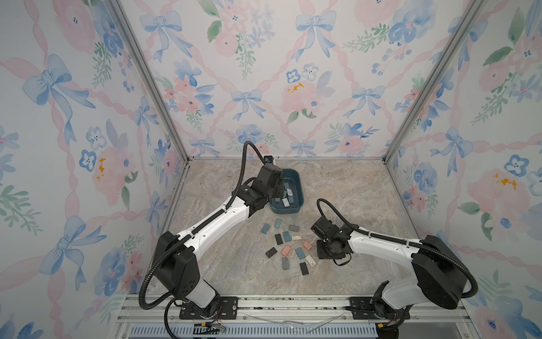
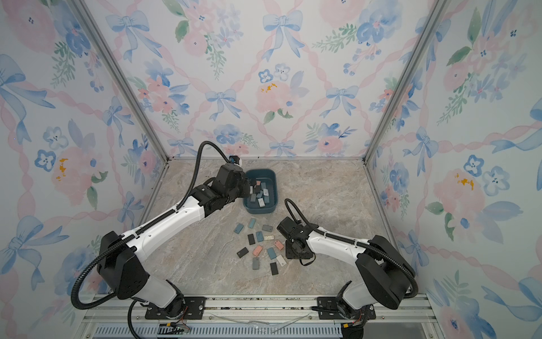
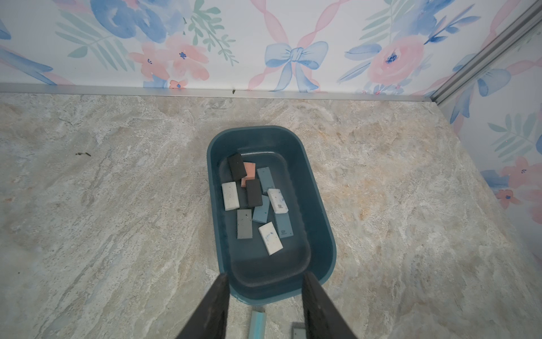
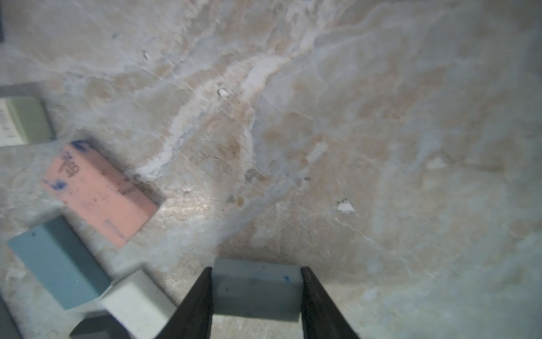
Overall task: Put the eraser in the storage box
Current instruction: Pick up the eraser from the center of the board, then place the eraser in the storage box.
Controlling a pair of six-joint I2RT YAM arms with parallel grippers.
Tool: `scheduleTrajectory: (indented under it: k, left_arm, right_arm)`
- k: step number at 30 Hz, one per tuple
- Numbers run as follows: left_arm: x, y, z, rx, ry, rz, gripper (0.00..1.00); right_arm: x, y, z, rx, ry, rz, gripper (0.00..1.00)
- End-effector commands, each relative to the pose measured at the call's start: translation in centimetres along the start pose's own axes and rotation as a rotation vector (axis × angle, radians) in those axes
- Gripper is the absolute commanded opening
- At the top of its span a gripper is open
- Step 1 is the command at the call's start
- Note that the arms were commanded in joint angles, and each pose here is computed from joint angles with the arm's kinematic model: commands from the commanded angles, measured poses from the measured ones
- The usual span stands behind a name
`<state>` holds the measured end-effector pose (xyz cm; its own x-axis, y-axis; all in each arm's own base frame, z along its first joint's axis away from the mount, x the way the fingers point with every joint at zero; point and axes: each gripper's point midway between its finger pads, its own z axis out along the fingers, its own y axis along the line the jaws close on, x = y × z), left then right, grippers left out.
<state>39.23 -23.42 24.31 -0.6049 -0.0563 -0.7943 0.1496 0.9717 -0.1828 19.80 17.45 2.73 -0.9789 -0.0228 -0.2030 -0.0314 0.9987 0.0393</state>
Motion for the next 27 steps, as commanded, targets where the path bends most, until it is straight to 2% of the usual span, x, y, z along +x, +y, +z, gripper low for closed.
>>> scheduleTrajectory:
  k: [1,8,17,27]
  left_arm:
    - [0.3,0.8,0.0,-0.026,-0.003,-0.017,0.44]
    - [1.0,2.1,-0.1,-0.055,0.002,-0.029,0.44]
    - [1.8,4.4,-0.6,-0.089,0.009,-0.07,0.44]
    - [2.3,6.5,-1.5,-0.117,0.003,-0.112,0.44]
  right_arm:
    - [-1.0,0.4,-1.8,-0.01,-0.024,-0.031,0.47]
    - [-5.0,1.4,-4.4,-0.064,-0.102,-0.052,0.49]
    - [-14.7,4.7,-7.3,-0.125,-0.199,-0.169,0.49]
    - [-22.5,8.7,-5.4,-0.154,-0.207,-0.221,0.49]
